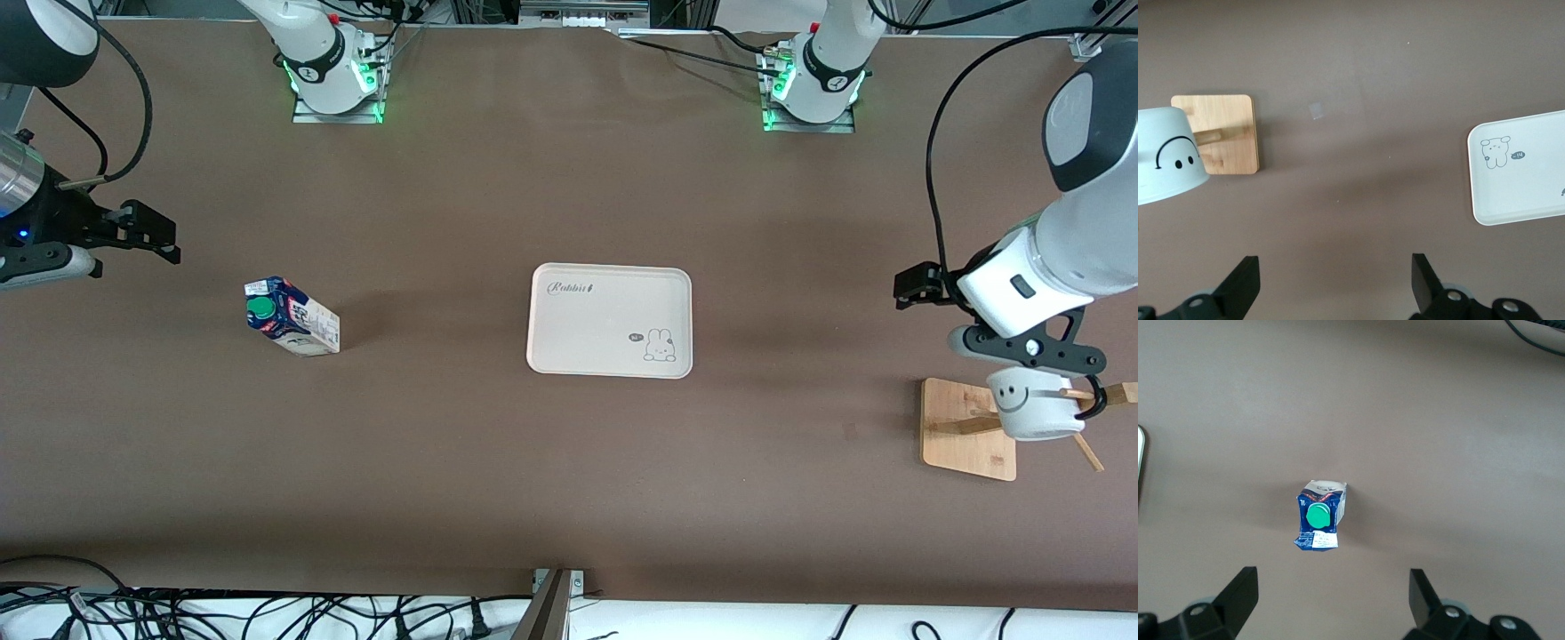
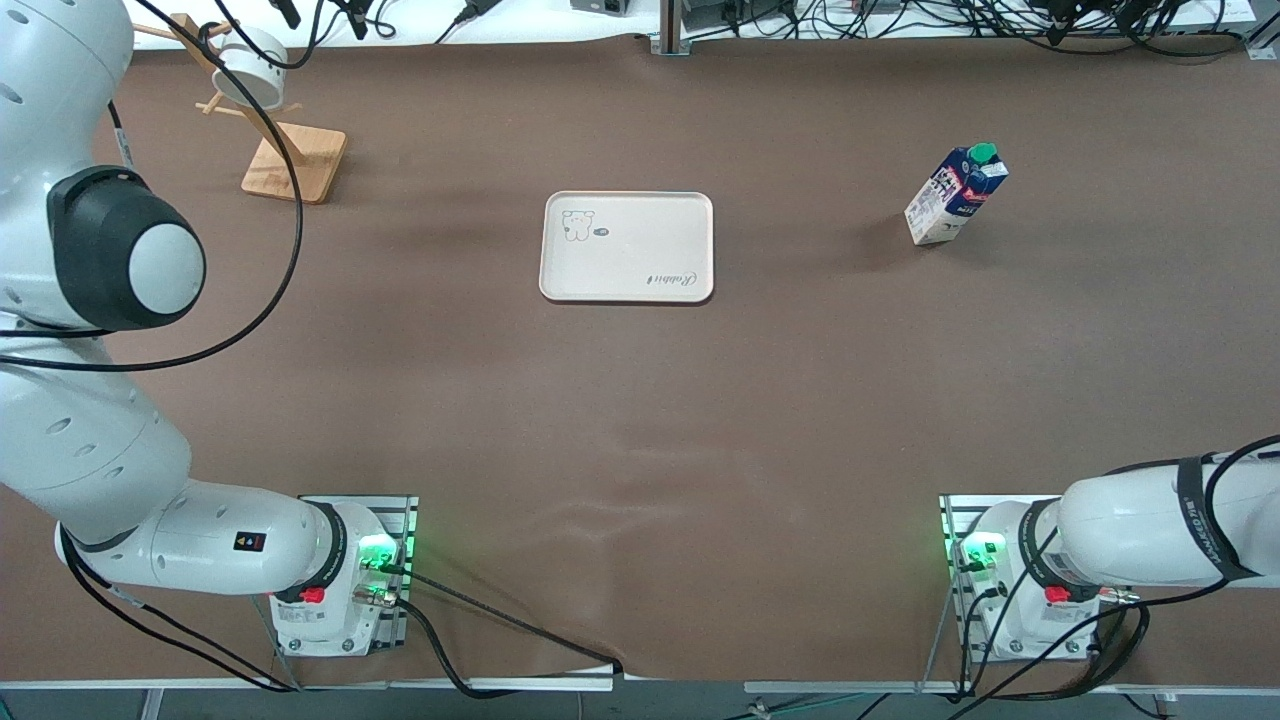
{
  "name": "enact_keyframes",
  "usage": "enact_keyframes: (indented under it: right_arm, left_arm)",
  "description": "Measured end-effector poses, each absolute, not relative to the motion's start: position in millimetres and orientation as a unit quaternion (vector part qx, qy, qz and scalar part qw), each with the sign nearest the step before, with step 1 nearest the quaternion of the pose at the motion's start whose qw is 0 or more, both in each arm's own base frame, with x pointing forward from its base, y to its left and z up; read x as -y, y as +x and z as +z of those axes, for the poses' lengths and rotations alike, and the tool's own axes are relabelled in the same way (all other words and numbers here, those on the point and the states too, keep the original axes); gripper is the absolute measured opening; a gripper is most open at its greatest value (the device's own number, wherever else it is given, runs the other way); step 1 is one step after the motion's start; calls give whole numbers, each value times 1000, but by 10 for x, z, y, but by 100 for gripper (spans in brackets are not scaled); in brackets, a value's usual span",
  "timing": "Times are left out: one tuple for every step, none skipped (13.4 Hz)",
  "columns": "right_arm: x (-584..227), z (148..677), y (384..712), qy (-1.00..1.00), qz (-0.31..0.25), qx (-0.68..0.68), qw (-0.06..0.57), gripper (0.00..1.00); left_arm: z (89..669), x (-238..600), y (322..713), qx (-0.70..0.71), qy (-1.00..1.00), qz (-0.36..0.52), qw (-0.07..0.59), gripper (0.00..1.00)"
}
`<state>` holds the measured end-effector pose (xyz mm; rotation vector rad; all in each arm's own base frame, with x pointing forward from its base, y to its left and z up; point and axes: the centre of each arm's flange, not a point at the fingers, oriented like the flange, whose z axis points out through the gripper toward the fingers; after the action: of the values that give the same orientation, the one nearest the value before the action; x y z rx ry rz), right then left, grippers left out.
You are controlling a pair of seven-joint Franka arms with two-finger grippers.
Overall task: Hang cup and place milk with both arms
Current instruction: 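Open the left gripper and raise it away from the hung mug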
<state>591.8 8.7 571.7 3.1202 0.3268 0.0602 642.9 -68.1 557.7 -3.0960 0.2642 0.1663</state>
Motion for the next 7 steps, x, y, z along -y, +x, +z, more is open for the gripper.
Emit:
enact_keyframes:
  right_arm:
    - [-86, 5717, 5918, 994, 19, -104, 2, 100]
    - [-85, 5715, 5919, 994, 19, -104, 2, 100]
    - [-85, 5714, 5919, 994, 19, -104, 2, 100]
    - [-85, 5714, 5920, 994, 19, -104, 2, 100]
    - [-85, 5714, 5920, 994, 19, -104, 2, 100]
    - [-85, 5714, 5920, 994, 19, -104, 2, 100]
    - [-85, 5713, 5920, 994, 19, -104, 2, 100]
  left_arm:
    - [5575, 519, 6298, -69, -996, 55, 13, 100]
    - [5559, 306, 6156, -52, -998, 39, 5, 100]
    - [5545, 148, 6002, -39, -999, 14, -1, 100]
    - [5558, 95, 5867, -34, -999, -7, -1, 100]
    - [5597, 119, 5767, -35, -999, -23, 0, 100]
    - [5656, 164, 5695, -36, -999, -34, 2, 100]
    - [5709, 196, 5642, -36, -999, -39, 2, 100]
